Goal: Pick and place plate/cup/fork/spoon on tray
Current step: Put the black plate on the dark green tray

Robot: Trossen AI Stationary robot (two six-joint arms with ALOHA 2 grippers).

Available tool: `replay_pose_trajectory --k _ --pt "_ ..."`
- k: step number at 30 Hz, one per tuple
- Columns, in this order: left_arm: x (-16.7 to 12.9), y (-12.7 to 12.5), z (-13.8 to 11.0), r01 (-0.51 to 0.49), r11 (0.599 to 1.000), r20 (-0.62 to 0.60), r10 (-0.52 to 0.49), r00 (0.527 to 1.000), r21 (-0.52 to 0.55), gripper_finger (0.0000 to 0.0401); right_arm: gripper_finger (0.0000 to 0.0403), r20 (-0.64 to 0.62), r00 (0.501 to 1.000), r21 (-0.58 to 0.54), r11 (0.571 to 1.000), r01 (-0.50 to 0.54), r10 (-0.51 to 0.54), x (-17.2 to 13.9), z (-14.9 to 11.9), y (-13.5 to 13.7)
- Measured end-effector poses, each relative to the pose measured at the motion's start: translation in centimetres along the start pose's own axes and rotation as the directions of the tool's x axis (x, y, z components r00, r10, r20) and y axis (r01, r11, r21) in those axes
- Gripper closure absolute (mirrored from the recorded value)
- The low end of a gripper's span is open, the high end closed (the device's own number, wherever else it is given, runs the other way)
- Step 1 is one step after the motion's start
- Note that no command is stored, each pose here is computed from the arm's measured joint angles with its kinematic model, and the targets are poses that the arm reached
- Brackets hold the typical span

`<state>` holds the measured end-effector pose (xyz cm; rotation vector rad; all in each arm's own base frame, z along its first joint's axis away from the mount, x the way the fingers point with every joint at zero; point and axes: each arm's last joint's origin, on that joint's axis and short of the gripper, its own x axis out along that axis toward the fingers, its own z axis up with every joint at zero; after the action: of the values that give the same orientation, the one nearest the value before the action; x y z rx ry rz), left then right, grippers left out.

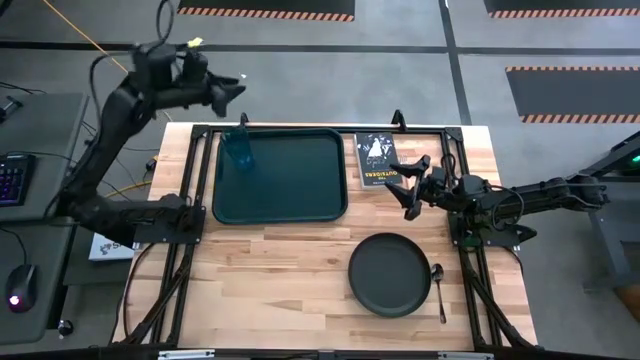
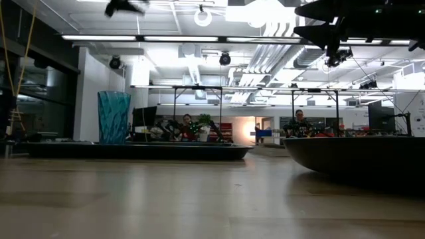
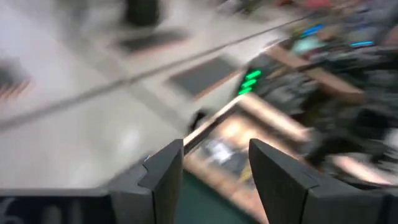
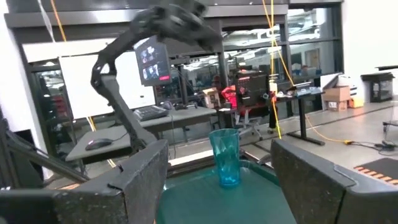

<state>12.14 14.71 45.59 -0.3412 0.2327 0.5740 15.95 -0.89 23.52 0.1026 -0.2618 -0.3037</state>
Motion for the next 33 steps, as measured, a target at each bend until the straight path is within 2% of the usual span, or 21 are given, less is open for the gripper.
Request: replay_pose_trajectory --k 3,6,8,12,14,17,20,22,25,27,30,33 --pt "-0.8 -2.7 -1.3 0.149 0.984 0.095 -0.158 0.983 0.103 0.0233 0.0128 0.0 1.0 0.006 1.0 0.008 -0.008 0.0 0.0 0.0" --pt "-1.1 -4.7 -4.3 0.284 0.937 0.139 -0.315 0.939 0.202 0.0234 0.0128 0.004 1.0 0.002 1.0 0.008 -0.008 0.0 0.0 0.0" --pt "-0.7 -5.6 -6.9 0.377 0.895 0.185 -0.423 0.887 0.238 0.0235 0.0128 0.012 1.0 -0.001 1.0 0.007 -0.007 0.0 0.1 0.0" --pt "1.1 -7.0 -13.2 0.535 0.784 0.257 -0.613 0.748 0.314 0.0236 0.0128 0.013 1.0 0.011 1.0 0.007 -0.008 0.0 0.1 0.0" --pt "1.9 -7.4 -16.4 0.59 0.733 0.278 -0.677 0.681 0.34 0.0236 0.0128 0.013 1.0 0.011 1.0 0.008 -0.008 0.0 0.1 0.0" --pt "2.2 -7.9 -19.7 0.646 0.664 0.308 -0.747 0.589 0.376 0.0236 0.0128 0.0 1.0 0.067 0.997 0.027 -0.027 0.2 0.3 0.0" --pt "2.4 -8.1 -22.0 0.657 0.644 0.293 -0.765 0.574 0.393 0.0236 0.0128 -0.14 0.988 0.068 0.995 0.072 -0.062 1.2 1.1 0.3" --pt "2.3 -8.4 -22.4 0.637 0.653 0.306 -0.756 0.578 0.409 0.0236 0.0128 -0.316 0.942 0.032 0.991 0.131 -0.114 1.9 1.6 0.5" --pt "2.1 -8.7 -22.6 0.637 0.643 0.303 -0.764 0.569 0.425 0.0236 0.0128 -0.553 0.815 -0.037 0.983 0.181 -0.172 2.6 2.2 0.8" --pt "2.0 -8.9 -22.6 0.635 0.633 0.308 -0.772 0.555 0.443 0.0236 0.0128 -0.652 0.738 -0.036 0.979 0.2 -0.175 3.0 2.8 1.0" --pt "1.8 -9.0 -22.6 0.64 0.625 0.309 -0.779 0.545 0.446 0.0236 0.0128 -0.794 0.596 -0.001 0.98 0.197 -0.121 3.1 2.6 1.4" --pt "1.7 -9.1 -22.6 0.646 0.619 0.306 -0.784 0.54 0.447 0.0236 0.0128 -0.855 0.506 0.0 0.976 0.217 -0.113 3.0 1.7 1.8"
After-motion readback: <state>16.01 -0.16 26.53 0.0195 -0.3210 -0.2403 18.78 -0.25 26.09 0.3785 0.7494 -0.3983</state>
